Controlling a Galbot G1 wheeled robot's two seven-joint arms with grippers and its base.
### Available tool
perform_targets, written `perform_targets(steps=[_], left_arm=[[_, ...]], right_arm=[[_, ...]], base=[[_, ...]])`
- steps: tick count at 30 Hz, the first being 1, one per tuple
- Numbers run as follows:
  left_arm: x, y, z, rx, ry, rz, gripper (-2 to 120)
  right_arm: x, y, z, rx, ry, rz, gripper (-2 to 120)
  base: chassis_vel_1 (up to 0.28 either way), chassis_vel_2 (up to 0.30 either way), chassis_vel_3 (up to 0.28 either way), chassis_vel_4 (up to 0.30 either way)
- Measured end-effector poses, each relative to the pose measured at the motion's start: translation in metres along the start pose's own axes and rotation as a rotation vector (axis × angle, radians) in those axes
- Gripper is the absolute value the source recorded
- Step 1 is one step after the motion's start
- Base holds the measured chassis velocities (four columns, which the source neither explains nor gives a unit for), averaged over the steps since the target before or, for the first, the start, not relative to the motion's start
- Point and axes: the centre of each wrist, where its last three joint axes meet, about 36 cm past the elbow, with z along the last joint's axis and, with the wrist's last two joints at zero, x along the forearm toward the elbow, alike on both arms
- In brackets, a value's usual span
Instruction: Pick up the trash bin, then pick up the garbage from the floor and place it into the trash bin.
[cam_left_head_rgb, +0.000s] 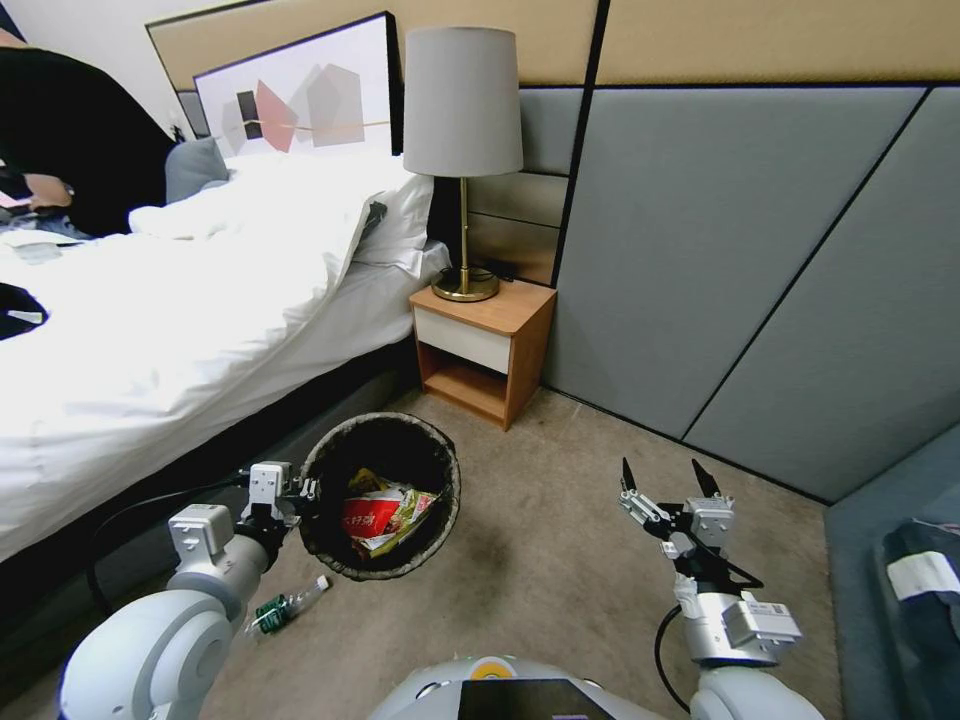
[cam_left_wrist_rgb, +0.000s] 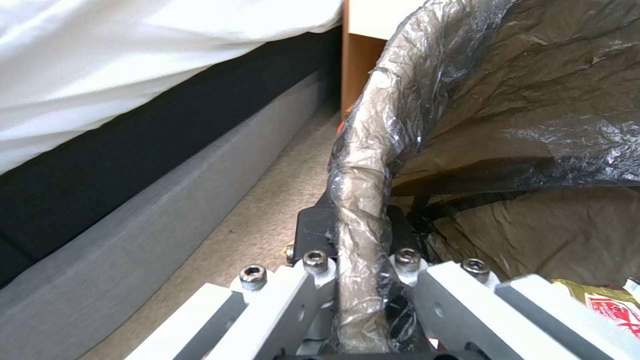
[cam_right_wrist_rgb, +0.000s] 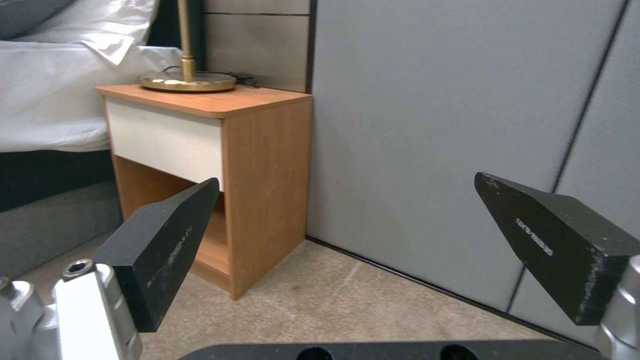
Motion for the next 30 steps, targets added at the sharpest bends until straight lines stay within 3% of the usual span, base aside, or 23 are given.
perform_targets(steps=[30], left_arm=[[0.0005,-0.0002,0.0013,0.011,0.005,0.001,1]], right_arm=[[-0.0004,0.0043,-0.0004,-0.005,0.01,-0.009,100]], base=[[0.022,0.019,0.022,0.019]])
